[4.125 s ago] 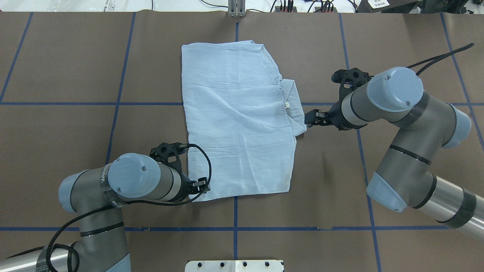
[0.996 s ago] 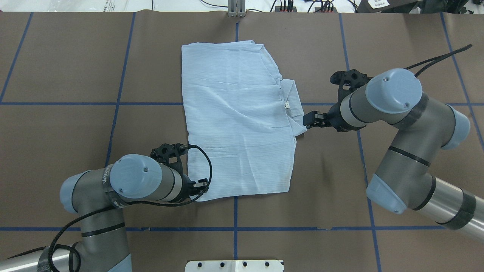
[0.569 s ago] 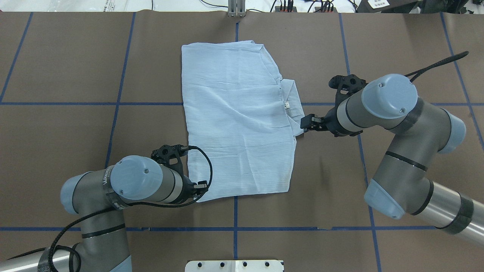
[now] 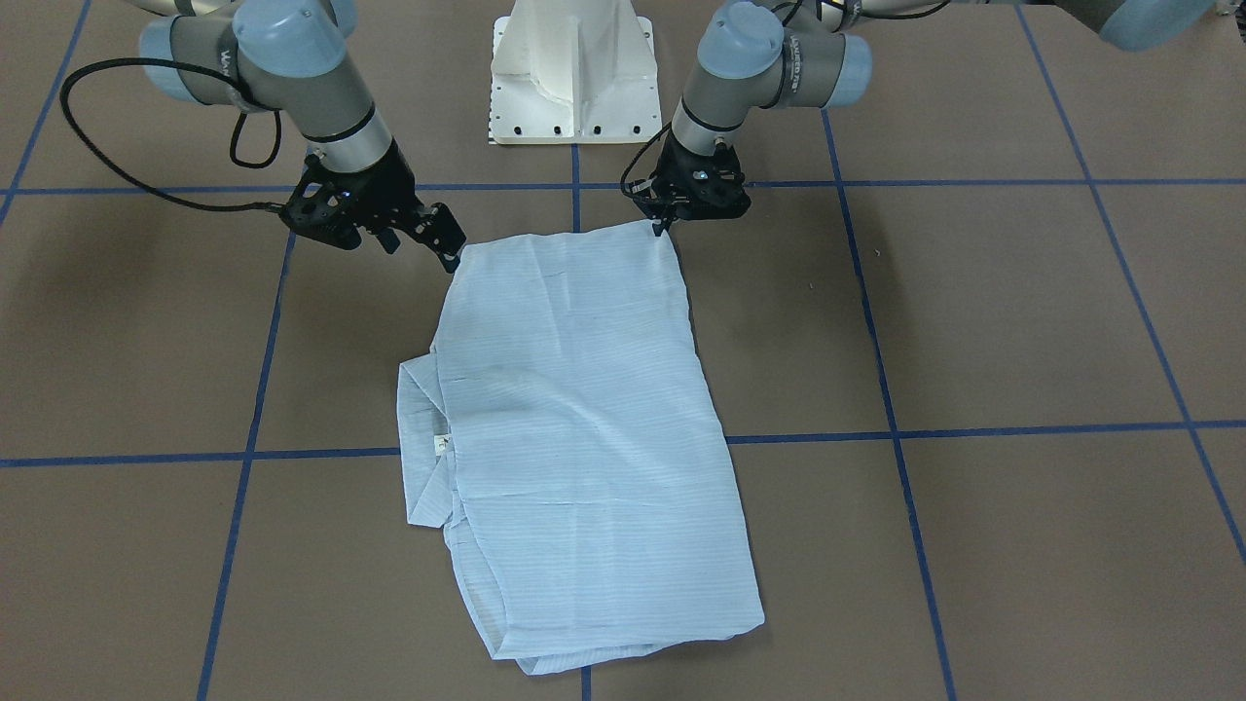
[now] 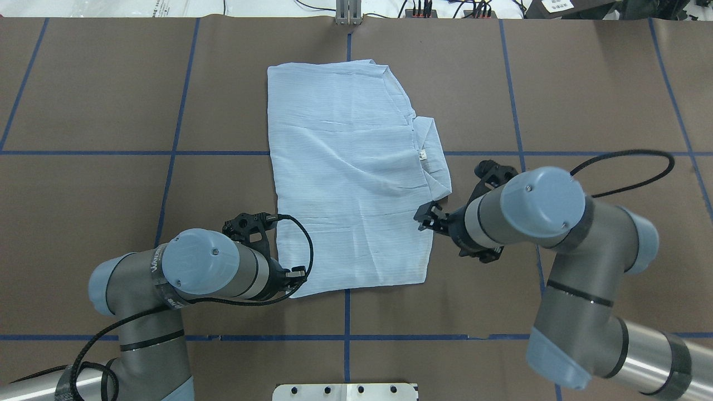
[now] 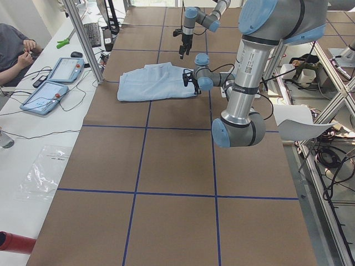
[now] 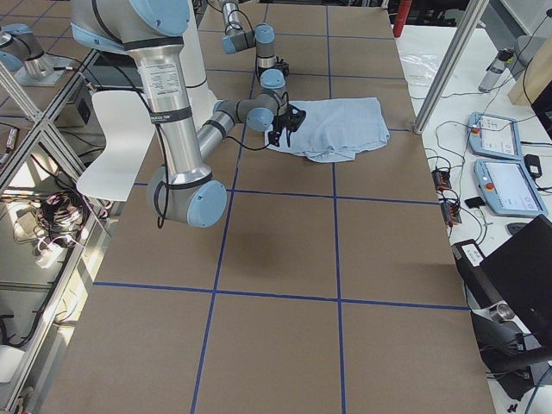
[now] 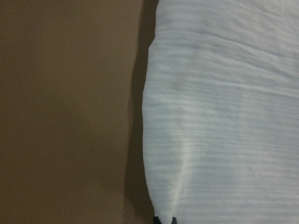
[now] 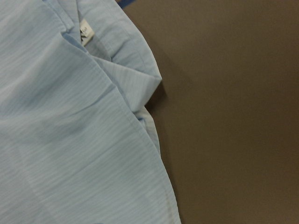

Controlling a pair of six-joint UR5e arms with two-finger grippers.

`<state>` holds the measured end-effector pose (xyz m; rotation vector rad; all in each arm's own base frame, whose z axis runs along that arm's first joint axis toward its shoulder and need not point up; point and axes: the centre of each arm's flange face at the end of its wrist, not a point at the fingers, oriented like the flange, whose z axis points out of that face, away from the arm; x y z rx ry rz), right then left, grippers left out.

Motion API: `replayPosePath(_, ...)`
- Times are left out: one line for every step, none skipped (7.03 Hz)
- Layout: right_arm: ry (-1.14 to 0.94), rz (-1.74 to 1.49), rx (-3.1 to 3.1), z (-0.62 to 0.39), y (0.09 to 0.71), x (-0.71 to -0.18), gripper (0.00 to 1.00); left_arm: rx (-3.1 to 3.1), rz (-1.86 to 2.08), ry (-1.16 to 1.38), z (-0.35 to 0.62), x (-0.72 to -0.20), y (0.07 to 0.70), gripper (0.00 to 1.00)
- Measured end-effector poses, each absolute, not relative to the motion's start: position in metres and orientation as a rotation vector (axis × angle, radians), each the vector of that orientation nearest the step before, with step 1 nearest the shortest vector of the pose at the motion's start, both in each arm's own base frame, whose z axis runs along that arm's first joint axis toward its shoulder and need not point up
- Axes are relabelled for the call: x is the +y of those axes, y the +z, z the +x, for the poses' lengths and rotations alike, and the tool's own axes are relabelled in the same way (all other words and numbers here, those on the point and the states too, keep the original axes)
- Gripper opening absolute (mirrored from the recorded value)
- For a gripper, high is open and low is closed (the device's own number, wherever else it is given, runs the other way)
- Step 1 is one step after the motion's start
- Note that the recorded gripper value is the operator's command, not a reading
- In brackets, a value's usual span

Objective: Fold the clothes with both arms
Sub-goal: 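Move the right gripper to the shirt's corner nearest the robot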

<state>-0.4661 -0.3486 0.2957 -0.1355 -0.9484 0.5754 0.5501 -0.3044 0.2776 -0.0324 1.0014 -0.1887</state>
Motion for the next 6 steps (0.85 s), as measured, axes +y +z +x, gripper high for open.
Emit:
replayPosePath(0.643,-0.153,-0.932,-0.491,0.288,-0.324,0.90,1.008,-0.032,-0.188,0.549,-0.304,0.275,0.00)
replayPosePath(0.699,-0.166,-0.884,-0.515,0.275,-0.306,0.89,1.013,-0.032,-0.190,0.549,-0.304,0.272,0.00)
replayPosePath(0.747,-0.172,-0.832,-0.537,0.265,-0.296,0.85,1.018,-0.034,-0.193,0.548,-0.303,0.270,0.00)
replayPosePath(0.788,-0.173,-0.801,-0.552,0.261,-0.290,0.80,1.021,-0.035,-0.195,0.548,-0.303,0.268,0.00)
replayPosePath(0.830,-0.181,-0.784,-0.561,0.262,-0.287,0.79,1.024,-0.035,-0.196,0.548,-0.303,0.266,0.00)
replayPosePath(0.867,-0.191,-0.777,-0.565,0.263,-0.287,0.78,1.025,-0.034,-0.196,0.548,-0.303,0.265,0.00)
